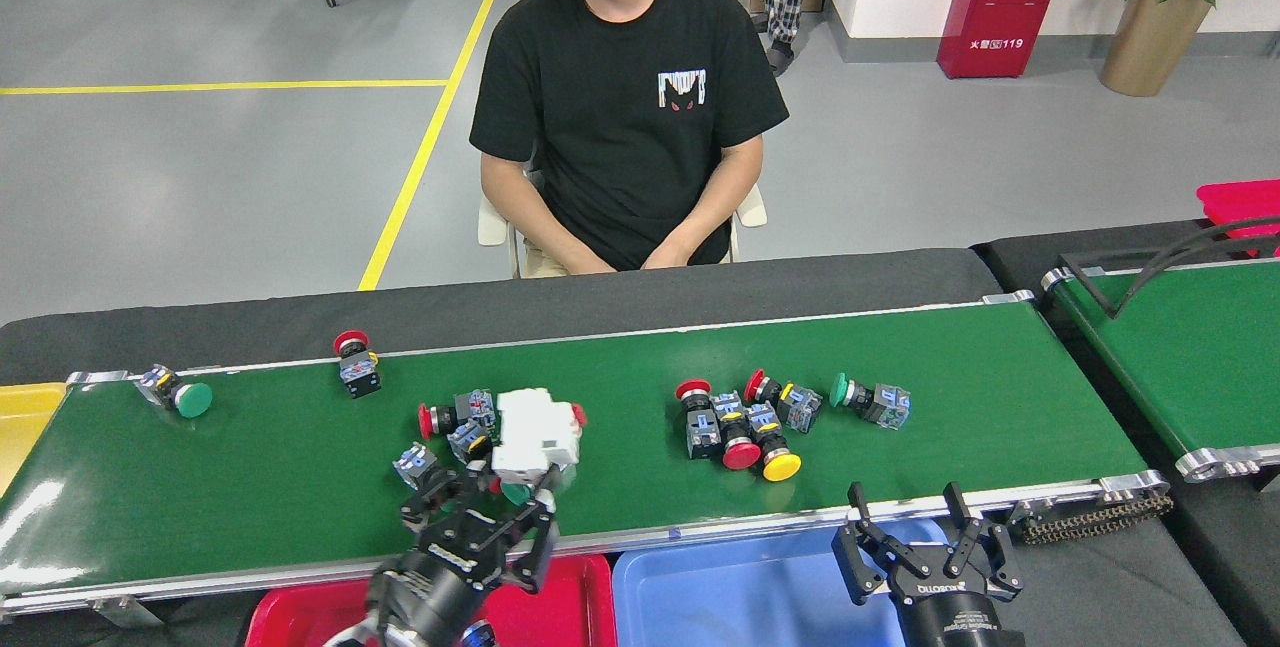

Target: Pick switch part from conveyor to tray

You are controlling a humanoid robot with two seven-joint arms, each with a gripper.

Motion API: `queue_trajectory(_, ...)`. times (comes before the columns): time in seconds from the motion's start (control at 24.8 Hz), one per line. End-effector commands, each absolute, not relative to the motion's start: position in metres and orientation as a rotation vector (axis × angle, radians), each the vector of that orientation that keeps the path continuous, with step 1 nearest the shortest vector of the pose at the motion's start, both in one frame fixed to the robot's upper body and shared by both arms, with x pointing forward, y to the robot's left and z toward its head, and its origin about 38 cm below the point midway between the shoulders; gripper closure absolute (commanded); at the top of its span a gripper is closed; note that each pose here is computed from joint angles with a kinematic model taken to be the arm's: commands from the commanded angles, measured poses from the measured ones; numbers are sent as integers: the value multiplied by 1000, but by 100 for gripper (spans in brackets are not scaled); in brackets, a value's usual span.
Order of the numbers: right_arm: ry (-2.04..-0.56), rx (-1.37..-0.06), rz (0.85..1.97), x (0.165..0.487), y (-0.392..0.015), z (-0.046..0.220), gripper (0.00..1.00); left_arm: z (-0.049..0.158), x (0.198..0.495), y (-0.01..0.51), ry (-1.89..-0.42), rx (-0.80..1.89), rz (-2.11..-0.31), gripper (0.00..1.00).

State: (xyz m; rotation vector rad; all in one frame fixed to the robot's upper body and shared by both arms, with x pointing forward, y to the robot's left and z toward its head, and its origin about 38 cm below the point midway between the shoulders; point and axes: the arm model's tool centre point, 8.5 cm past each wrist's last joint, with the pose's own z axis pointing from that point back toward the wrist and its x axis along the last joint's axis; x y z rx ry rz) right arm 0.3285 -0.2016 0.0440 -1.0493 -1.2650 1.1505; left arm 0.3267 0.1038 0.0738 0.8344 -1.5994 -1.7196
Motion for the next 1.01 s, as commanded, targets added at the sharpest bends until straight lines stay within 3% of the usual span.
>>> queue_trajectory(0.0, -1276, -1062, 1152, 334, -202, 53, 3, 82, 320, 81, -1669, 806, -1751, 93)
queue_trajectory(0.16, -1290, -1072, 1146, 338, -202, 60, 2, 71, 295, 46, -1693, 701, -1887, 88)
queue_trajectory(0.24, -1283, -1104, 1144, 339, -213, 70, 2, 61, 280, 36, -1672, 639, -1939, 77)
queue_trajectory(0.32, -1257, -1153, 1124, 340, -234, 79, 2, 53, 268, 35, -1639, 590, -1968, 47)
queue_trajectory(0.36, -1241, -1168, 1115, 340, -244, 80, 2, 54, 266, 36, -1632, 588, -1968, 16)
queue_trajectory(0.4, -1231, -1177, 1109, 340, -250, 80, 2, 58, 266, 33, -1642, 591, -1947, 0)
queue_trajectory(0.65, -1233, -1162, 1128, 339, -258, 78, 2, 71, 281, 61, -1612, 703, -1809, 0)
queue_trajectory(0.81, -1406, -1057, 1270, 353, -227, 85, 2, 65, 311, 173, -1331, 993, -1483, 0)
queue_trajectory(0.97, -1542, -875, 1436, 368, -146, 84, 2, 56, 281, 320, -1012, 1222, -1272, 0)
